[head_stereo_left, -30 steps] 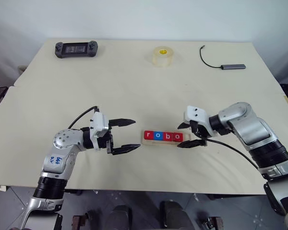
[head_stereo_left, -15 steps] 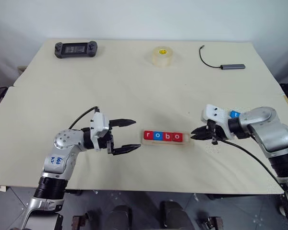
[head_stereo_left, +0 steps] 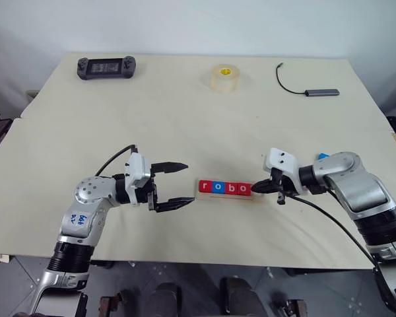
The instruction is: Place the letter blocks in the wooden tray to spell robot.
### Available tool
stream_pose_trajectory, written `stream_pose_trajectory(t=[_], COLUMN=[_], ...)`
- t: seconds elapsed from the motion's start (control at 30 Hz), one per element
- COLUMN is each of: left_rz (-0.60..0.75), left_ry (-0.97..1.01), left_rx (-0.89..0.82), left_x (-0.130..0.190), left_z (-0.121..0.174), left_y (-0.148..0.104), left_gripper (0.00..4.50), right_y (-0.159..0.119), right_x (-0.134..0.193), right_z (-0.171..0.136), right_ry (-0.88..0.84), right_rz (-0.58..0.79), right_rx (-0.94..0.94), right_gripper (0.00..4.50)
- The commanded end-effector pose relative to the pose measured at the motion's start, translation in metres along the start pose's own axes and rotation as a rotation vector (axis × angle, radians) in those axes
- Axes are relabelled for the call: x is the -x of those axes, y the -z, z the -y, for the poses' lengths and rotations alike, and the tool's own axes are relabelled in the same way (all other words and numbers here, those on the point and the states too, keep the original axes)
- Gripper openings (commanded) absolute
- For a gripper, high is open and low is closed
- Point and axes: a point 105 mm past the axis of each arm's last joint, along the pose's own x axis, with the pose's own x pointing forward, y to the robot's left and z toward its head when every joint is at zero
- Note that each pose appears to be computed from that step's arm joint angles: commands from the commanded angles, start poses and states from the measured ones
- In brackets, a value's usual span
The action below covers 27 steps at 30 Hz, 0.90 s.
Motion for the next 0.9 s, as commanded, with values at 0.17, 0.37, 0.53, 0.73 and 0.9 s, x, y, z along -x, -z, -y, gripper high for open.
stream_pose_trajectory(t=[0.17,0.37,0.53,0.73,0.9], left_rz=[0.016,0.016,0.021,0.021,0.018], left_ry=[0.002,0.013,0.035,0.080,0.090], left_rx=[-0.012,-0.006,-0.003,-0.009,-0.016], left_x=[0.001,-0.001,-0.007,-0.012,-0.013], left_z=[0.003,-0.001,-0.006,-0.009,-0.010], left_y=[-0.004,-0.001,0.000,-0.001,-0.002], left_gripper=[4.50,4.50,4.50,4.50,4.50], right_y=[-0.007,0.013,0.064,0.106,0.096], right_x=[0.045,0.106,0.150,0.154,0.154], right_z=[0.007,0.013,-0.003,-0.012,-0.005], right_ry=[0.143,0.509,0.942,1.143,1.181], right_rz=[0.053,0.261,0.364,0.303,0.353], right_rx=[0.017,-0.114,-0.243,-0.351,-0.358], right_gripper=[0.03,1.52,3.16,4.48,4.48])
